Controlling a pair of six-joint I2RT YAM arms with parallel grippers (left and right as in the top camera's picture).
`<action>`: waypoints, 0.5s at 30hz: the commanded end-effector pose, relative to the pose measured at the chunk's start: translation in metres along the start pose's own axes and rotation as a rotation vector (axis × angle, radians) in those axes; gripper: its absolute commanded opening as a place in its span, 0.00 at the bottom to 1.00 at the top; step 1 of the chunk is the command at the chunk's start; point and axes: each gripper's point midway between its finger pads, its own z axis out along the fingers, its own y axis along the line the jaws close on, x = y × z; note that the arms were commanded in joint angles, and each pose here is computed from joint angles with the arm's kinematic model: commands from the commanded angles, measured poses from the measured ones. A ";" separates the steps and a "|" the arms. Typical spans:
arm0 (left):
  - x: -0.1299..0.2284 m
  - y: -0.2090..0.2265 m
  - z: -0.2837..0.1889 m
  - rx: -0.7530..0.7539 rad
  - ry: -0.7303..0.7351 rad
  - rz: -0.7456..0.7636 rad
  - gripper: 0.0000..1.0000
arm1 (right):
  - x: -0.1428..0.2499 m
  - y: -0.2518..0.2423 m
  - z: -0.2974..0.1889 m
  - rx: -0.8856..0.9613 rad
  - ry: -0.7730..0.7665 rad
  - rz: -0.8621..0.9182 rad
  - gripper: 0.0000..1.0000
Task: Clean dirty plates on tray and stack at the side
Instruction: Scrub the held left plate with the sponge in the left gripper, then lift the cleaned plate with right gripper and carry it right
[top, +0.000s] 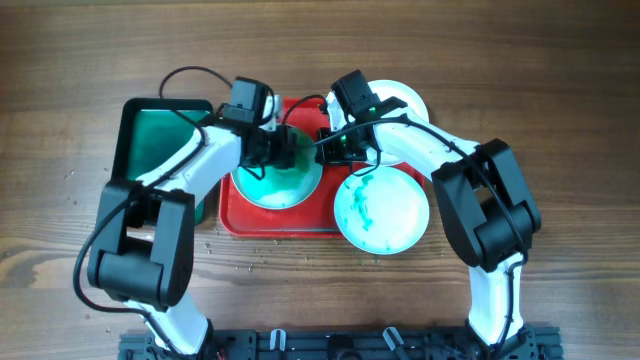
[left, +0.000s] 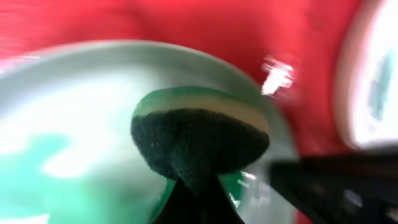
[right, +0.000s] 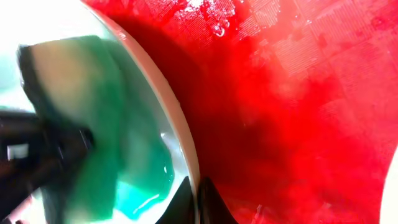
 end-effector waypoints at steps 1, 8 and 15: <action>-0.021 0.081 -0.014 -0.354 -0.179 -0.376 0.04 | 0.005 -0.003 0.006 0.001 0.019 -0.009 0.04; -0.018 0.094 -0.042 -0.435 -0.190 -0.559 0.04 | 0.005 -0.003 0.006 0.002 0.019 -0.010 0.04; -0.059 0.080 -0.186 -0.394 -0.318 -0.501 0.04 | 0.005 -0.016 0.008 0.100 0.000 0.059 0.04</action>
